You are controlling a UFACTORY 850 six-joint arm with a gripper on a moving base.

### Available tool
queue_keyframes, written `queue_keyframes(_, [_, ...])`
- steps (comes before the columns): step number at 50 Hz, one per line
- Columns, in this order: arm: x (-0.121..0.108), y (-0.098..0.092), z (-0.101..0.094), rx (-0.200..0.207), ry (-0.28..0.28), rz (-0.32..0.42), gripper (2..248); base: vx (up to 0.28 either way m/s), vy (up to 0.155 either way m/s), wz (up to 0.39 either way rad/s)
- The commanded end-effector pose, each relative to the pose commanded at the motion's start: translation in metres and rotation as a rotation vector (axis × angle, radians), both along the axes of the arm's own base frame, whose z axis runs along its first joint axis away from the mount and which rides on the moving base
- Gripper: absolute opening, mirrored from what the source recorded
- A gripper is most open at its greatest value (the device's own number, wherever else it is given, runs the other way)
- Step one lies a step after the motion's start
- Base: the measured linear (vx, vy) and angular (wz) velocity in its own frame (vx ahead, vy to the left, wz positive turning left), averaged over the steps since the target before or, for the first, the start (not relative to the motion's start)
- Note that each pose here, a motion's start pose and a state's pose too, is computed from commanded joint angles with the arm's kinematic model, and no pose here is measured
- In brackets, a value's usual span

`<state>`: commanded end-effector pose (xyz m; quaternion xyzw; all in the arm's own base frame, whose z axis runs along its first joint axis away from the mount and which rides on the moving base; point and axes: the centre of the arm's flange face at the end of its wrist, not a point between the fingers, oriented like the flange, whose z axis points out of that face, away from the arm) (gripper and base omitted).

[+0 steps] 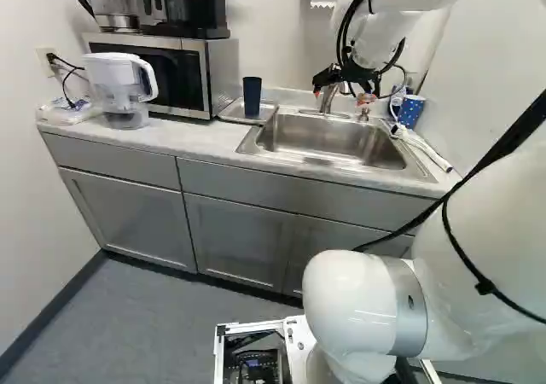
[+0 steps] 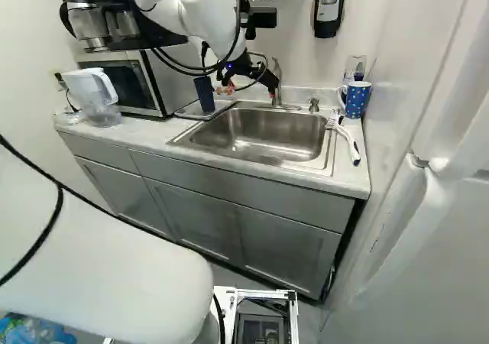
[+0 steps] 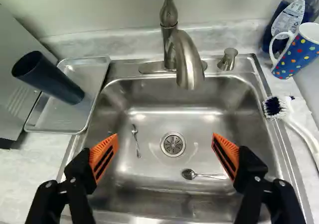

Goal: Rinse the cup and place it in the tray

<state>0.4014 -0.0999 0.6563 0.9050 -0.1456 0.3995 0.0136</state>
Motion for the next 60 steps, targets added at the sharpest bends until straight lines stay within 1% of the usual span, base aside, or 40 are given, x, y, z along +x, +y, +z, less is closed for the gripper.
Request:
queue_keyframes(34, [0.0000, 0.0000, 0.0000, 0.000, 0.000, 0.000, 247, -0.015, -0.001, -0.006])
queue_keyframes(60, [0.0000, 0.0000, 0.0000, 0.000, 0.000, 0.000, 247, -0.078, -0.003, -0.012])
